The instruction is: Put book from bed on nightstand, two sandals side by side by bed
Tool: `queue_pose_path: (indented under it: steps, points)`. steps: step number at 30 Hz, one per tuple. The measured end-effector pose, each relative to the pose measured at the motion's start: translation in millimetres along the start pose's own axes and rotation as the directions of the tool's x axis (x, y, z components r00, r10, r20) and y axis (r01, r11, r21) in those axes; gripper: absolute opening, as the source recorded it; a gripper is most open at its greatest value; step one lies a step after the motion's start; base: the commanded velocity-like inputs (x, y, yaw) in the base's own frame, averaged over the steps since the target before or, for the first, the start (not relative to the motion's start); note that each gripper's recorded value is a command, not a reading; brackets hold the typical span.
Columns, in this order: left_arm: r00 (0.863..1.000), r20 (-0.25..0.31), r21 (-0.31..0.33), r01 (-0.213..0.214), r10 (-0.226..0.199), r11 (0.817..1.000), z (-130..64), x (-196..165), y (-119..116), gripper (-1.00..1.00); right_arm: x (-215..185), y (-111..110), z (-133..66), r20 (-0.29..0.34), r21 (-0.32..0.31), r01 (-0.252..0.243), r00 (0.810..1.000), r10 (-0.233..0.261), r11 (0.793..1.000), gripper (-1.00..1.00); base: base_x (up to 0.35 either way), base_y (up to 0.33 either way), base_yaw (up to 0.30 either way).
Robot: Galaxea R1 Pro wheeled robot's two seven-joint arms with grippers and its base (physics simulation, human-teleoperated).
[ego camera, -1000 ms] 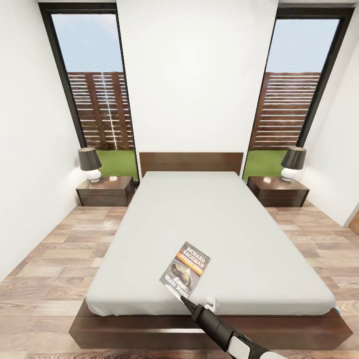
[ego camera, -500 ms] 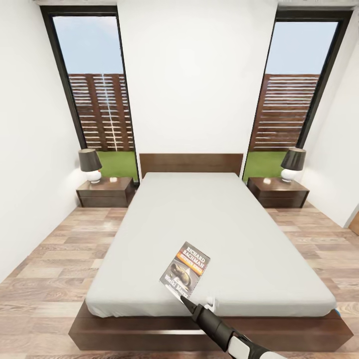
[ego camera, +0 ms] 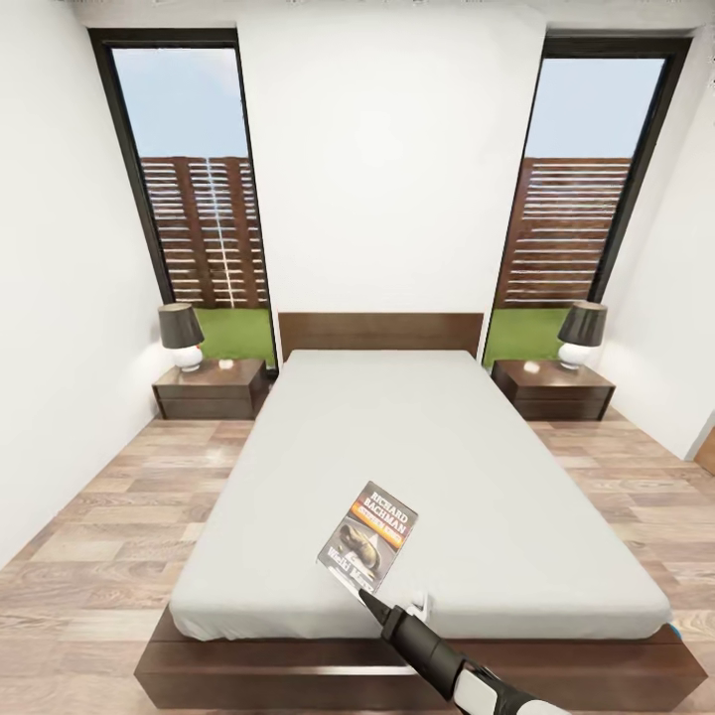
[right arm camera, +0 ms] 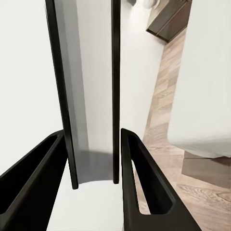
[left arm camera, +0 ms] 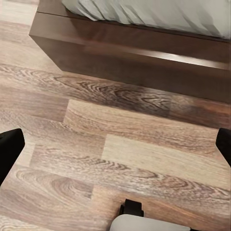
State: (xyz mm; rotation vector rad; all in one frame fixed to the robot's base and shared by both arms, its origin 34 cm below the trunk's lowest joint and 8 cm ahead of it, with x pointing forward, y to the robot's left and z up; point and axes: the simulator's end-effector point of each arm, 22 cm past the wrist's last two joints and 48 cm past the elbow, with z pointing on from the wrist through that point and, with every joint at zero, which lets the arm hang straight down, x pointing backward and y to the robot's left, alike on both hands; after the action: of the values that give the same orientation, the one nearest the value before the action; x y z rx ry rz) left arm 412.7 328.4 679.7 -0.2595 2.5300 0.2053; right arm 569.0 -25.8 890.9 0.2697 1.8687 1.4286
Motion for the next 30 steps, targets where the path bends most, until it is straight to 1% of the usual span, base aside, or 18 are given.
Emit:
queue_pose_path:
  steps: [10,19,23,30]
  points:
    - [1.000,0.012,0.003,0.003,-0.003,1.000,-1.0,-5.1,-1.4,1.00,-3.2,4.7,0.4,0.004,-0.007,0.009,1.000,-0.009,1.000,-1.00,0.000,0.002,0.006]
    - [1.000,0.014,0.003,0.004,-0.004,1.000,-1.2,-6.1,-1.4,1.00,-4.0,5.2,0.3,0.005,-0.007,0.011,1.000,-0.011,1.000,-1.00,0.000,0.070,0.018]
    - [1.000,0.014,0.003,0.004,-0.004,1.000,-1.2,-6.3,-1.5,1.00,-3.8,5.5,0.6,0.005,-0.008,0.011,1.000,-0.011,1.000,-1.00,0.000,0.046,0.157]
    - [1.000,0.015,0.003,0.004,-0.004,1.000,-1.3,-6.5,-1.6,1.00,-3.8,5.3,0.4,0.004,-0.007,0.012,1.000,-0.012,1.000,-1.00,0.000,0.015,0.247]
